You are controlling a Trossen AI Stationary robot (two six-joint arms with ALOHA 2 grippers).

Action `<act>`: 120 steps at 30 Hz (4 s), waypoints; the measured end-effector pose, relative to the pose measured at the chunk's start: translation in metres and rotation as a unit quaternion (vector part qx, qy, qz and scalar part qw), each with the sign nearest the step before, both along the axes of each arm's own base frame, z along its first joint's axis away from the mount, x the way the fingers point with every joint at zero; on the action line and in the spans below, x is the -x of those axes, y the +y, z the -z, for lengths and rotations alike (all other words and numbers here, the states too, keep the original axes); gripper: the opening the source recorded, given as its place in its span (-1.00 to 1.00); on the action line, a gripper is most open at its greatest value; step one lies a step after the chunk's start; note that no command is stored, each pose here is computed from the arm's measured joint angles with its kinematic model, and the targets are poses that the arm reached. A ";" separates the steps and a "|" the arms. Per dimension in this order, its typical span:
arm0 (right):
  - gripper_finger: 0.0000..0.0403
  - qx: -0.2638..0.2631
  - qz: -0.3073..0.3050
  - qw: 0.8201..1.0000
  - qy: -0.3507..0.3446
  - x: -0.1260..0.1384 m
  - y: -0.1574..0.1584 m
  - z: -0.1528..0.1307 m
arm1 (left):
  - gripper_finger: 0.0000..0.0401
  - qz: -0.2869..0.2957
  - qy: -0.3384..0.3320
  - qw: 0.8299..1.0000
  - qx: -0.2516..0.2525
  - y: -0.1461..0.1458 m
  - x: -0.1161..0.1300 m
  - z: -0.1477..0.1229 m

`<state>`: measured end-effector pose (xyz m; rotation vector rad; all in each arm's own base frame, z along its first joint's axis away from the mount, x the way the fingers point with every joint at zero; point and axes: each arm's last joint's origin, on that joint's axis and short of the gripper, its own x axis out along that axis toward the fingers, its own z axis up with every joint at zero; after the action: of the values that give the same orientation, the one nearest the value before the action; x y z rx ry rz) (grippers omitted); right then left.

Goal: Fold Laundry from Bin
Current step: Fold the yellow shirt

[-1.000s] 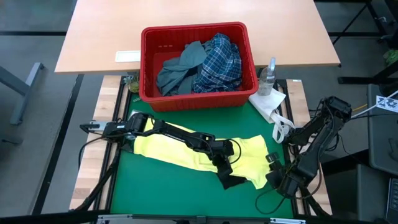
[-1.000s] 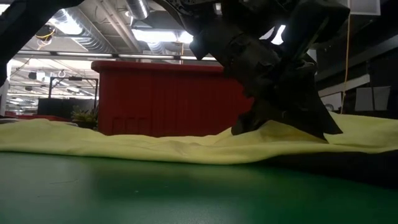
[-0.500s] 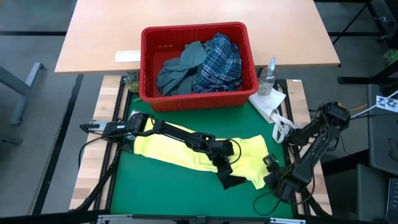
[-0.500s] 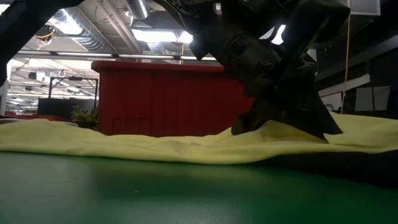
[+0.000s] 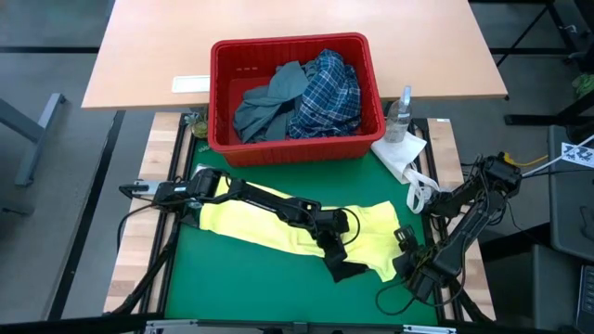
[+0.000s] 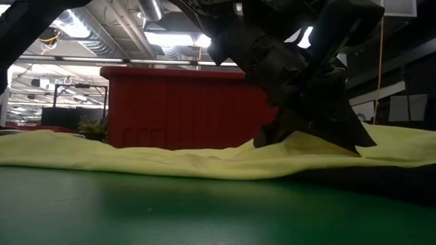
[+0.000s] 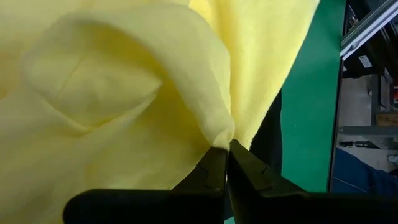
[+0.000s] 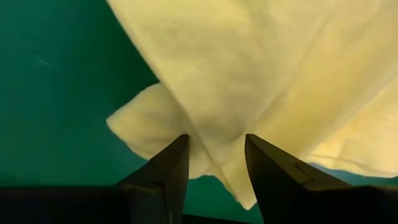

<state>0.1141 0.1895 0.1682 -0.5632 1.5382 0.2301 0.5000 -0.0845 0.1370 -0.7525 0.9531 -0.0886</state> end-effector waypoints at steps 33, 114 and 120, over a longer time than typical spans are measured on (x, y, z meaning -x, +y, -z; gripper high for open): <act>-0.96 0.096 0.111 0.987 -0.057 0.004 -0.015 -0.006 | -1.00 0.020 0.004 1.000 0.023 0.000 0.000 0.000; -0.99 0.138 0.160 0.977 -0.013 0.010 -0.021 -0.015 | -0.44 0.178 -0.102 0.904 -0.376 0.031 0.016 -0.063; -0.99 0.135 0.161 0.978 -0.014 0.010 -0.020 -0.015 | -0.44 0.181 -0.100 0.894 -0.398 0.031 0.010 -0.047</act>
<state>0.1044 0.1693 0.1834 -0.5169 1.6186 -0.2370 0.4902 -0.0540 0.1836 0.1985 0.8226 -0.0879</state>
